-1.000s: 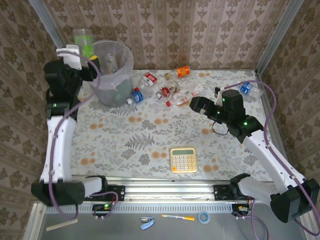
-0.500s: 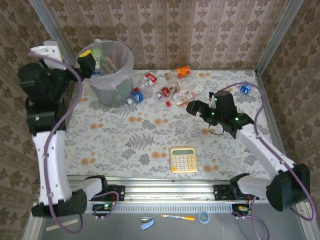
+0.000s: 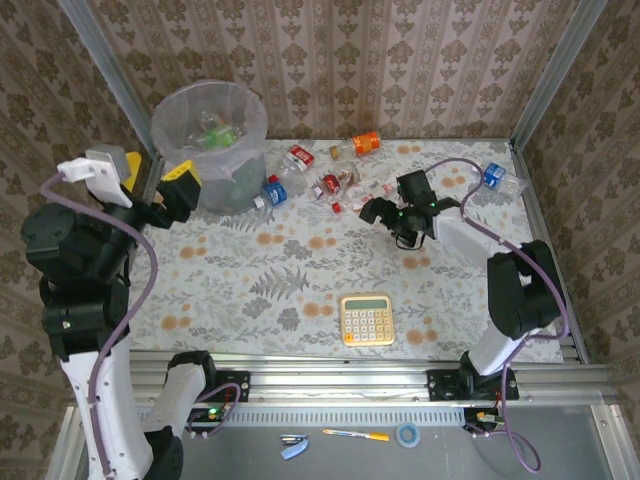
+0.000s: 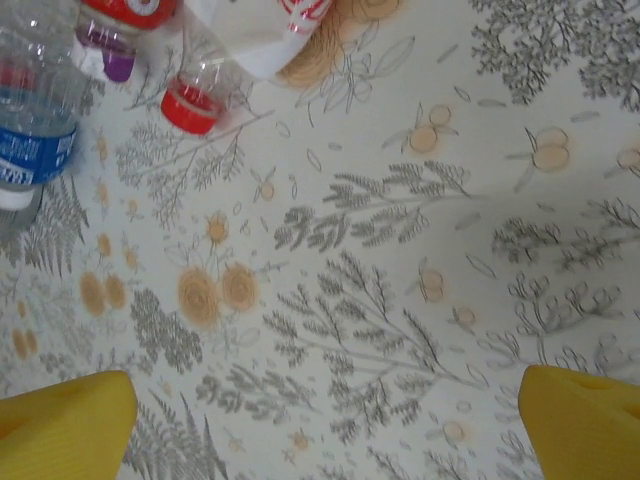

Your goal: Throw the plastic bottles in the bin

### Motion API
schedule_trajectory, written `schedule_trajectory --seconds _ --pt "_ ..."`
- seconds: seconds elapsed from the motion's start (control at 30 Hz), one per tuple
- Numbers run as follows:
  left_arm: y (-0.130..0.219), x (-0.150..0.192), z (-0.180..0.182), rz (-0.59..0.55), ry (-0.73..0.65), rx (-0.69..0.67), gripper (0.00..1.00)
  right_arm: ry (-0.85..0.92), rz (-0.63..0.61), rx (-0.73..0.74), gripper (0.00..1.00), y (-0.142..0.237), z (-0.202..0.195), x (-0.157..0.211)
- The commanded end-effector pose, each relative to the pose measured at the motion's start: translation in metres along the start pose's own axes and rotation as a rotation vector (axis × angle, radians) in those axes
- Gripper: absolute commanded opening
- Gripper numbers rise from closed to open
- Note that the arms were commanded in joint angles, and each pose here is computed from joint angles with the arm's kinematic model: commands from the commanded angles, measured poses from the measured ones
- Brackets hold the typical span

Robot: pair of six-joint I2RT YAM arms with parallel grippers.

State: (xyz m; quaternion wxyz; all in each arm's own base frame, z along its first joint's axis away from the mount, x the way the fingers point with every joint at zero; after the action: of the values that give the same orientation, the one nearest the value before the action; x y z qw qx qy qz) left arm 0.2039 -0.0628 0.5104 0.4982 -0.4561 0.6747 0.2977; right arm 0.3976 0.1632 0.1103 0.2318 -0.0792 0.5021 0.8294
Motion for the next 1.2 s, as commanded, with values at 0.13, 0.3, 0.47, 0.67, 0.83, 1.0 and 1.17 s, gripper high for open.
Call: schedule_trajectory --seconds 0.13,0.3,0.47,0.67,0.83,1.0,1.17 --pt "0.022 0.033 -0.004 0.065 0.032 0.004 1.0 -0.048 -0.07 0.034 0.97 -0.022 -0.003 -0.039" --pt "0.025 0.048 -0.002 0.078 0.049 0.01 1.0 -0.088 -0.093 0.037 0.95 -0.038 -0.013 -0.055" --pt "0.029 0.053 -0.001 0.082 0.043 0.001 1.0 -0.143 -0.129 0.012 0.91 -0.048 -0.025 -0.076" --pt "0.028 0.054 0.0 0.085 0.05 -0.001 1.0 -0.161 -0.14 0.008 0.86 -0.058 -0.027 -0.099" --pt "0.026 0.056 0.0 0.087 0.061 0.007 1.0 -0.164 -0.126 0.01 0.79 -0.069 -0.026 -0.111" --pt "0.026 0.055 0.0 0.085 0.057 0.005 1.0 -0.185 -0.109 0.022 0.75 -0.08 -0.03 -0.117" --pt "0.025 0.053 0.0 0.087 0.062 0.008 1.0 -0.187 -0.113 0.015 0.67 -0.087 -0.029 -0.128"
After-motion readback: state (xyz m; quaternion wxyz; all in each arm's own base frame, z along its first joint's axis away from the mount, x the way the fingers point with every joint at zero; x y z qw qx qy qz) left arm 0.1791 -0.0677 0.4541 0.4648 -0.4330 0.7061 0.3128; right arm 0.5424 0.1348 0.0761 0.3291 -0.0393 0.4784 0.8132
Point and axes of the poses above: each hand's point on the last joint's axis, 136 mm out from that joint toward the fingers, its own y axis back along the fingers, its own z axis along the line the jaws close on, x = y × z, the point moved 1 cm from there along y, back along the fingers, and after that the axes turned 11 degrees about y, right-handed, at the moved point
